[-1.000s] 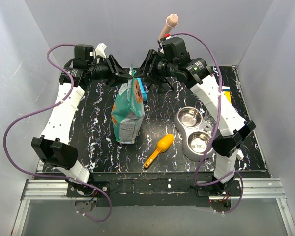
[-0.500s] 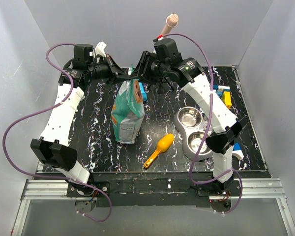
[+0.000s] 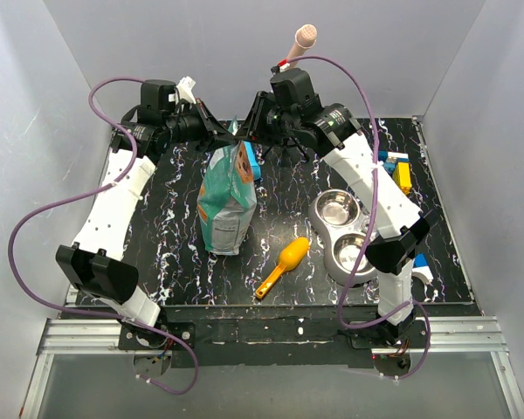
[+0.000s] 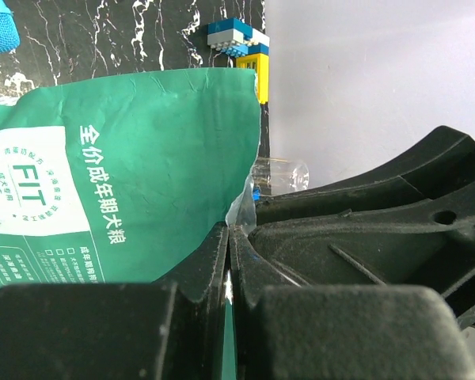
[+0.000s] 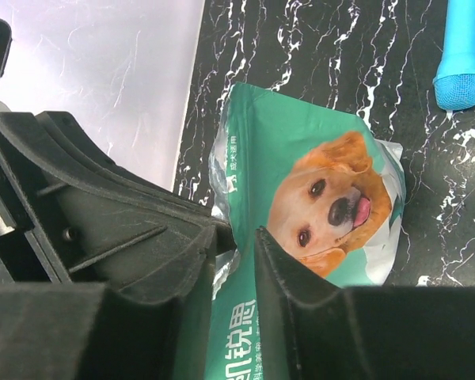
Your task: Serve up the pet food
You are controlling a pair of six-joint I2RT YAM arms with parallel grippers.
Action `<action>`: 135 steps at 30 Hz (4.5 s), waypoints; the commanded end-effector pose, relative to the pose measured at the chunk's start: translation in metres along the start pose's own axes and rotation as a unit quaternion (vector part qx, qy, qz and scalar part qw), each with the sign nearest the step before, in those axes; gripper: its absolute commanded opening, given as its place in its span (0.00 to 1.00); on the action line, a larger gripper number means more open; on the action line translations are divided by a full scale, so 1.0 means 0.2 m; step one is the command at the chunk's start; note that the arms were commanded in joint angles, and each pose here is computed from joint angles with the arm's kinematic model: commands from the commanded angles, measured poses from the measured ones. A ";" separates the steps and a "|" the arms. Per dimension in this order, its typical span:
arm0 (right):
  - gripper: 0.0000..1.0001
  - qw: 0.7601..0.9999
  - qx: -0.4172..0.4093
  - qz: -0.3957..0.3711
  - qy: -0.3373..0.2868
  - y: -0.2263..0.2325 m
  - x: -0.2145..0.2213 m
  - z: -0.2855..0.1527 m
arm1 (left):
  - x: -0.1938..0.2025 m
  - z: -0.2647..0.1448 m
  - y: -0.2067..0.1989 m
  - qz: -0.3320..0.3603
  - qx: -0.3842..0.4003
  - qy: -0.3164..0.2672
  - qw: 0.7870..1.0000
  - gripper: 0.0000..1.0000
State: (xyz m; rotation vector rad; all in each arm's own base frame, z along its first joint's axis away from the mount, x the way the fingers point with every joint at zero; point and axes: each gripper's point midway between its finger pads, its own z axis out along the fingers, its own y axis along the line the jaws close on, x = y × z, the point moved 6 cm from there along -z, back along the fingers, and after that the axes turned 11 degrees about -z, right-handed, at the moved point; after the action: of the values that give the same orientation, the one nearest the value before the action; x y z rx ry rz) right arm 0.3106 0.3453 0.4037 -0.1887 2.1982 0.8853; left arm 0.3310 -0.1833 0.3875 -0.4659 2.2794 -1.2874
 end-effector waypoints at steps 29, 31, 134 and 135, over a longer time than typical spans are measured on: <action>0.01 0.983 0.164 -0.083 -0.005 -0.12 0.10 0.00 | -0.02 -0.21 0.00 0.169 -0.228 -0.135 0.949 0.00; 0.01 0.981 0.169 -0.095 -0.008 -0.11 0.10 0.00 | -0.03 -0.24 -0.02 0.178 -0.231 -0.152 0.944 0.00; 0.01 0.944 -0.265 -0.145 -0.133 0.64 -0.08 -0.18 | -0.32 -0.77 -0.05 0.237 -0.369 -0.346 0.830 0.00; 0.01 0.942 -0.275 -0.136 -0.139 0.65 -0.09 -0.17 | -0.33 -0.77 -0.07 0.241 -0.364 -0.351 0.828 0.00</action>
State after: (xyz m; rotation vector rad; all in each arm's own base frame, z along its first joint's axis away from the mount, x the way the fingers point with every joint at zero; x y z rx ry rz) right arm 0.2684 0.4021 0.4034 -0.6597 1.9853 0.9120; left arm 0.3352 -0.0866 0.4096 -0.3862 2.2547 0.0273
